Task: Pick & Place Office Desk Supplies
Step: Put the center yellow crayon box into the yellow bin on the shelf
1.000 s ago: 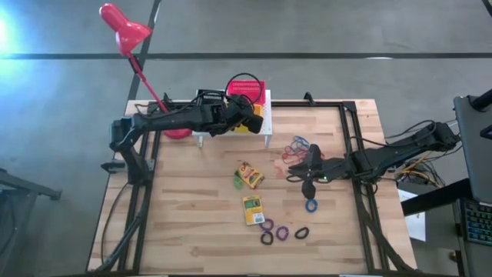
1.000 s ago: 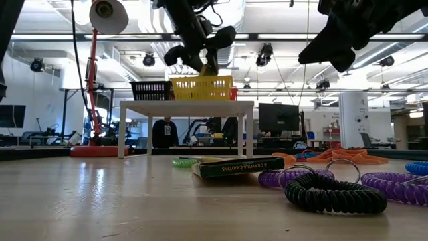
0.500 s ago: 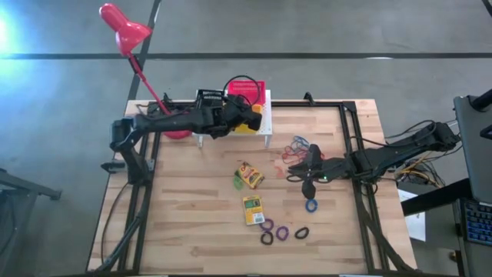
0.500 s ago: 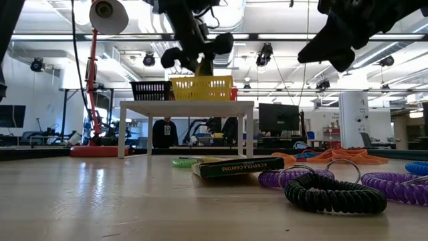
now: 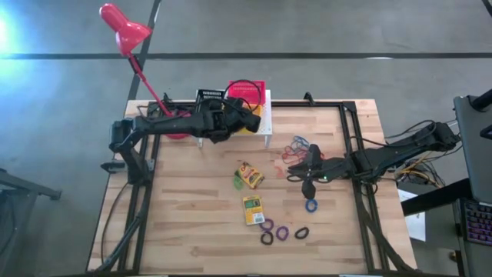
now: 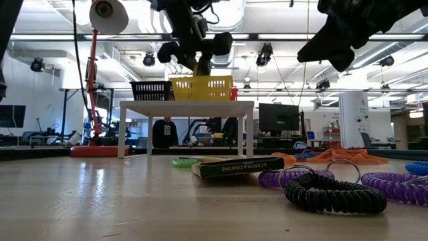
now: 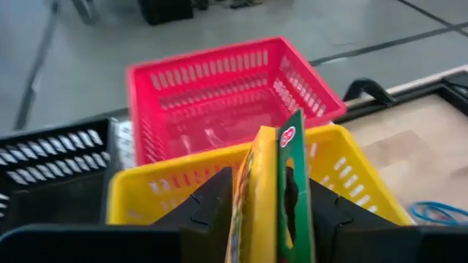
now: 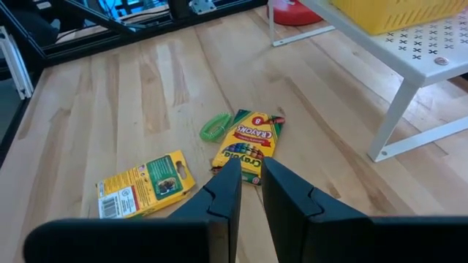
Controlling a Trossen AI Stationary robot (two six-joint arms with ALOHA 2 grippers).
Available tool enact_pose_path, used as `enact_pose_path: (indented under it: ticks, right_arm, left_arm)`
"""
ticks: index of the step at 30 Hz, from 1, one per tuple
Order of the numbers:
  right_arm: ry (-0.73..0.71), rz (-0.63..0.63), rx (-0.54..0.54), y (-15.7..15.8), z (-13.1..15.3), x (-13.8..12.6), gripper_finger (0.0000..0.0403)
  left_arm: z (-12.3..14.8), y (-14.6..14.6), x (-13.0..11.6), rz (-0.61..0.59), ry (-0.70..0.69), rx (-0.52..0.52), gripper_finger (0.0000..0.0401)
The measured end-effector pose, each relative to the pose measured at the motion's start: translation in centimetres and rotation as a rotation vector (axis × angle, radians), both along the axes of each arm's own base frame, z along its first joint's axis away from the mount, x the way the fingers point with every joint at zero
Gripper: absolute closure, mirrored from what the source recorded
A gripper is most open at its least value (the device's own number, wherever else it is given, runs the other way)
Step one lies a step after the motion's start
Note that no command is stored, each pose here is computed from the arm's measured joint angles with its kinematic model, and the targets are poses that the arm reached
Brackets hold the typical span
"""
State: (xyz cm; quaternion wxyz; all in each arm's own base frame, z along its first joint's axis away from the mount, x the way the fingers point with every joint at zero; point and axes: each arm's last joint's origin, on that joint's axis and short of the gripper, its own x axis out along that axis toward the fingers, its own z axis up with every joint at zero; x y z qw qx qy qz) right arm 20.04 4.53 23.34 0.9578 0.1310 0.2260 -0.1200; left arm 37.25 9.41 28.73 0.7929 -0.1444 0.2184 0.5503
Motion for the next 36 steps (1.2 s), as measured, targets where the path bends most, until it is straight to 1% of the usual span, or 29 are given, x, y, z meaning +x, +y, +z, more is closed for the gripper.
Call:
enact_pose_path:
  ticks: [4,8,11,13,15,18,20,25,27,29,33,36]
  right_arm:
    - [0.000,0.000,0.000,0.0,0.0,0.0,0.0349]
    - [0.000,0.000,0.000,0.0,0.0,0.0,0.0349]
    - [0.000,-0.001,0.000,0.0,0.0,0.0,0.0349]
    - [0.000,-0.001,0.000,0.0,0.0,0.0,0.0349]
    - [0.000,-0.001,-0.001,0.0,0.0,0.0,0.0349]
    - [0.000,-0.001,-0.001,0.0,0.0,0.0,0.0349]
    - [0.000,-0.001,-0.001,0.0,0.0,0.0,0.0349]
    - [0.000,-0.001,-0.001,0.0,0.0,0.0,0.0349]
    - [0.000,-0.001,-0.001,0.0,0.0,0.0,0.0349]
    - [0.000,-0.001,-0.001,0.0,0.0,0.0,0.0349]
    - [0.000,-0.001,-0.001,0.0,0.0,0.0,0.0349]
    - [0.000,-0.001,-0.001,0.0,0.0,0.0,0.0349]
  left_arm:
    - [0.3,-0.3,-0.1,0.026,0.027,0.041,0.0285]
    - [0.2,-0.3,-0.2,0.029,0.054,0.059,0.0287]
    - [0.2,-0.5,-0.1,0.018,0.058,0.061,0.0306]
    - [0.2,-0.7,0.0,-0.016,0.056,0.041,0.0325]
    - [0.2,-0.8,0.1,-0.063,0.045,-0.007,0.0341]
    - [0.1,-0.7,0.1,-0.097,0.046,-0.035,0.0350]
    - [0.1,-0.7,0.1,-0.115,0.060,-0.034,0.0345]
    - [-0.1,-0.8,0.1,-0.144,0.078,-0.052,0.0307]
    - [-0.1,-0.7,0.1,-0.143,0.078,-0.052,0.0304]
    - [0.0,-0.7,0.2,-0.143,0.072,-0.050,0.0316]
    - [0.5,-0.8,0.2,-0.152,0.083,-0.022,0.0380]
    - [1.0,-1.0,0.2,-0.148,0.081,-0.009,0.0388]
